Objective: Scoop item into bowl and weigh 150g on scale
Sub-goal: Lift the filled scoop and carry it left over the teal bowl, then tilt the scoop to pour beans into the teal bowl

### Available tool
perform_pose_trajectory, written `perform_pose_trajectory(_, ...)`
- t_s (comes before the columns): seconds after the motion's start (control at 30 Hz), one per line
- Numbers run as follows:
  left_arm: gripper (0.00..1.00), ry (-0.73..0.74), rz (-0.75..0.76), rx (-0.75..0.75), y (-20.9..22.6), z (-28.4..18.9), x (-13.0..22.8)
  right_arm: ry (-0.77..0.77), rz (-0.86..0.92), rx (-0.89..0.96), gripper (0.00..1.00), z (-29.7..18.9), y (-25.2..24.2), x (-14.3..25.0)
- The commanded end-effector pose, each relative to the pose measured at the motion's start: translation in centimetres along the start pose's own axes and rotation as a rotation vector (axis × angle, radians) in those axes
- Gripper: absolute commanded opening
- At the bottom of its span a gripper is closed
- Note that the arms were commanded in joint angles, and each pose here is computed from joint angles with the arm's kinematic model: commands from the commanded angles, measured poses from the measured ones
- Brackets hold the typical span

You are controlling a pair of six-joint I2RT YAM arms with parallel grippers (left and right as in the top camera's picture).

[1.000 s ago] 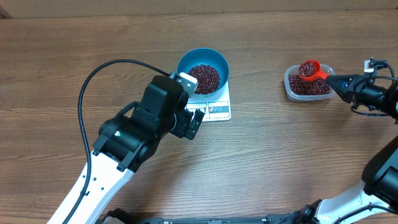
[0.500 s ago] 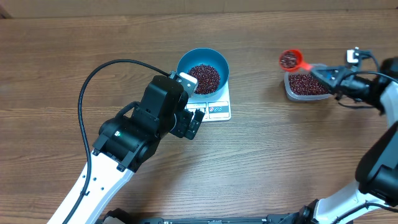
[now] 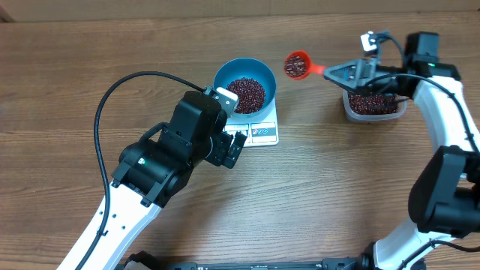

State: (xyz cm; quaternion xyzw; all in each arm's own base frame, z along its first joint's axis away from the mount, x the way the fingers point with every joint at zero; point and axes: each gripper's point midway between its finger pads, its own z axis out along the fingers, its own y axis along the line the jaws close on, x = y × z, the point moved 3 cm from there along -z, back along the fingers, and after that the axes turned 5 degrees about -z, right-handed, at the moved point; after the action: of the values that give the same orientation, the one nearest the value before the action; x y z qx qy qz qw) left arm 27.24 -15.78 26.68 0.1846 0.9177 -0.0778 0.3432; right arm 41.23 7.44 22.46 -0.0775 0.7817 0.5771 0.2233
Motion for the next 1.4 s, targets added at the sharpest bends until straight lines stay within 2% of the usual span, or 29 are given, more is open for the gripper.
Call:
perform_pose_trajectory(0.0,1.0,-0.012,0.014,0.01,0.0,-0.2,-0.5,0.018,-0.038,0.072,0.04,1.6,0.2,-0.7)
perform_pose_trajectory(0.47,1.0,-0.012,0.014,0.01,0.0,-0.2,-0.5,0.086,-0.186,0.263,0.04,6.5,-0.7,-0.1)
perform_pose_trajectory(0.83,1.0,-0.013,0.014,0.01,0.0,-0.2,-0.5,0.155,-0.323,0.296,0.04,9.1,-0.2,1.1)
perform_pose_trajectory(1.17,1.0,-0.013,0.014,0.01,0.0,-0.2,-0.5,0.213,-0.524,0.314,0.04,10.7,0.3,1.8)
perform_pose_trajectory(1.37,0.99,-0.013,0.014,0.01,0.0,-0.2,-0.5,0.259,-0.655,0.405,0.04,11.7,0.7,1.5)
